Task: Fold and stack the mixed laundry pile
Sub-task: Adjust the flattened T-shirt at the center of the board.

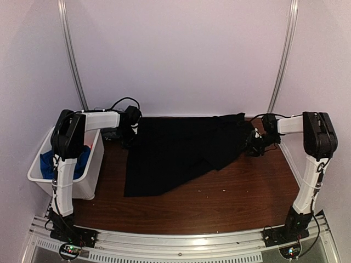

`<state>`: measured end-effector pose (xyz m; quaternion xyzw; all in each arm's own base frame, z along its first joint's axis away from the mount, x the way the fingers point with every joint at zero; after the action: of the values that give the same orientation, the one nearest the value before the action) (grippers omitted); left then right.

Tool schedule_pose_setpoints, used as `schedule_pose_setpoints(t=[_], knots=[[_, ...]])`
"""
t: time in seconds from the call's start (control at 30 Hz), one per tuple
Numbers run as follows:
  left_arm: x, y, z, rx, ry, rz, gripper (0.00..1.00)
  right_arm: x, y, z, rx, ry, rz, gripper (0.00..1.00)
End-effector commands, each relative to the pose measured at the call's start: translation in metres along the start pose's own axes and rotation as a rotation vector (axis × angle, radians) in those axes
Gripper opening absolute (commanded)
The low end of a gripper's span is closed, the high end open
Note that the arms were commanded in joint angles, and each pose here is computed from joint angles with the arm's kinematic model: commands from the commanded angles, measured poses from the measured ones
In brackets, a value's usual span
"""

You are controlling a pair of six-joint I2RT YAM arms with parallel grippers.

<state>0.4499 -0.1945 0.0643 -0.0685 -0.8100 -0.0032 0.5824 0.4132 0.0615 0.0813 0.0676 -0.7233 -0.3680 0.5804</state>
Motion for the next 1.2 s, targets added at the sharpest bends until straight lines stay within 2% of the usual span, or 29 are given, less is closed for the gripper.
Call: schedule_pose_setpoints(t=[0.0, 0.13, 0.3, 0.53, 0.63, 0.87, 1.03, 1.17], knots=[[-0.012, 0.009, 0.022, -0.017, 0.106, -0.043, 0.27, -0.01, 0.008, -0.018, 0.018, -0.009, -0.051, 0.38], [-0.012, 0.01, 0.022, -0.019, 0.108, -0.045, 0.27, -0.01, 0.012, -0.025, 0.023, -0.012, -0.053, 0.31], [-0.014, 0.012, 0.022, -0.011, 0.112, -0.046, 0.27, -0.007, 0.015, -0.027, 0.024, -0.016, -0.052, 0.18], [-0.016, 0.018, 0.02, 0.002, 0.113, -0.049, 0.27, 0.006, 0.019, -0.022, 0.023, -0.021, -0.033, 0.14], [-0.015, 0.021, 0.019, 0.008, 0.111, -0.05, 0.27, 0.008, 0.016, -0.019, 0.022, -0.015, -0.009, 0.07], [-0.016, 0.025, 0.019, 0.015, 0.116, -0.055, 0.23, 0.023, 0.015, -0.008, 0.027, -0.02, 0.032, 0.0], [-0.02, 0.027, 0.021, 0.023, 0.125, -0.066, 0.18, 0.039, 0.01, 0.007, 0.032, -0.022, 0.08, 0.0], [-0.024, 0.028, 0.023, 0.026, 0.141, -0.069, 0.17, 0.044, -0.001, 0.02, 0.023, -0.017, 0.102, 0.11]])
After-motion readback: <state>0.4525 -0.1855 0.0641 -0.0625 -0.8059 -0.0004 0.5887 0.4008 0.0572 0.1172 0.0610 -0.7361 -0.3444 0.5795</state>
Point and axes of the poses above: each gripper's point midway between its finger pads, its own x axis back along the fingers, its own y axis along the line the jaws close on, z = x × y, the point moved 5 cm from there along x, back along the fingers, and after that the axes turned 4 degrees about -x, right-handed, at the moved point
